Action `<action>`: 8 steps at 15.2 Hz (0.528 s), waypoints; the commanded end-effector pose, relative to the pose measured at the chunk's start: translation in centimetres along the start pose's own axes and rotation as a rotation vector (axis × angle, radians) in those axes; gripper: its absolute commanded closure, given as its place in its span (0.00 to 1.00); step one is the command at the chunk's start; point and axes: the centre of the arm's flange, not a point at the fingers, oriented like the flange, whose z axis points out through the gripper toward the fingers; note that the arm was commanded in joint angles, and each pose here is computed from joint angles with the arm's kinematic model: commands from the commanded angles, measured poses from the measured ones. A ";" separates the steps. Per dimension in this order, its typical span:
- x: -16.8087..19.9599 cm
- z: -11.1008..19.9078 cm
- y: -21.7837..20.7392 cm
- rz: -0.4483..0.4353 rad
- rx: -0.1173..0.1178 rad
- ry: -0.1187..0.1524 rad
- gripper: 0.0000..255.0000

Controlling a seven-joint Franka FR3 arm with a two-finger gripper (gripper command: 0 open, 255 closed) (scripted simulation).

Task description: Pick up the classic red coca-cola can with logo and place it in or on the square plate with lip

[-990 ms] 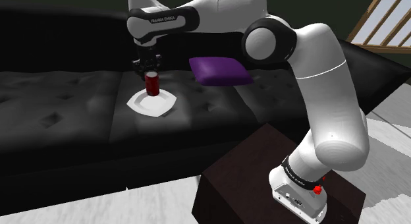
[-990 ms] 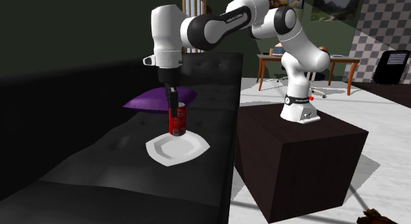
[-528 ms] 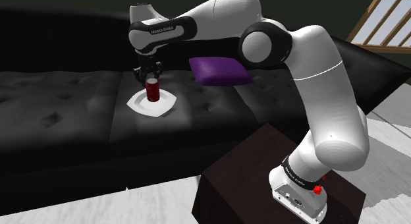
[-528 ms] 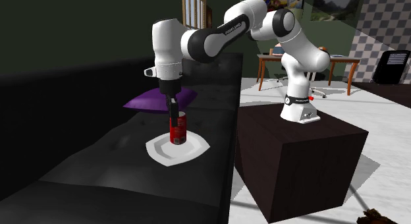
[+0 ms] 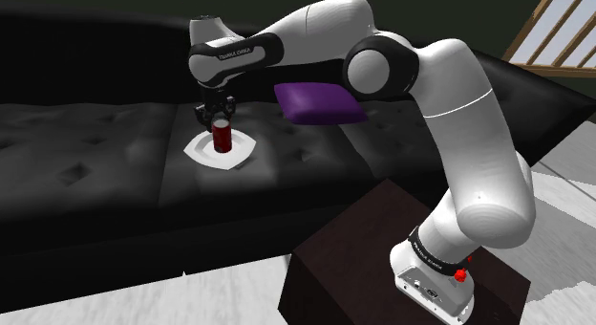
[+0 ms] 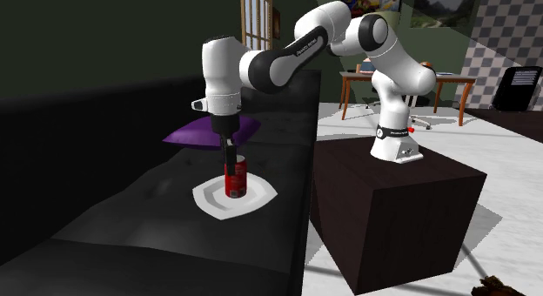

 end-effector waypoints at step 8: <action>0.0 0.0 0.0 0.000 0.000 0.001 0.00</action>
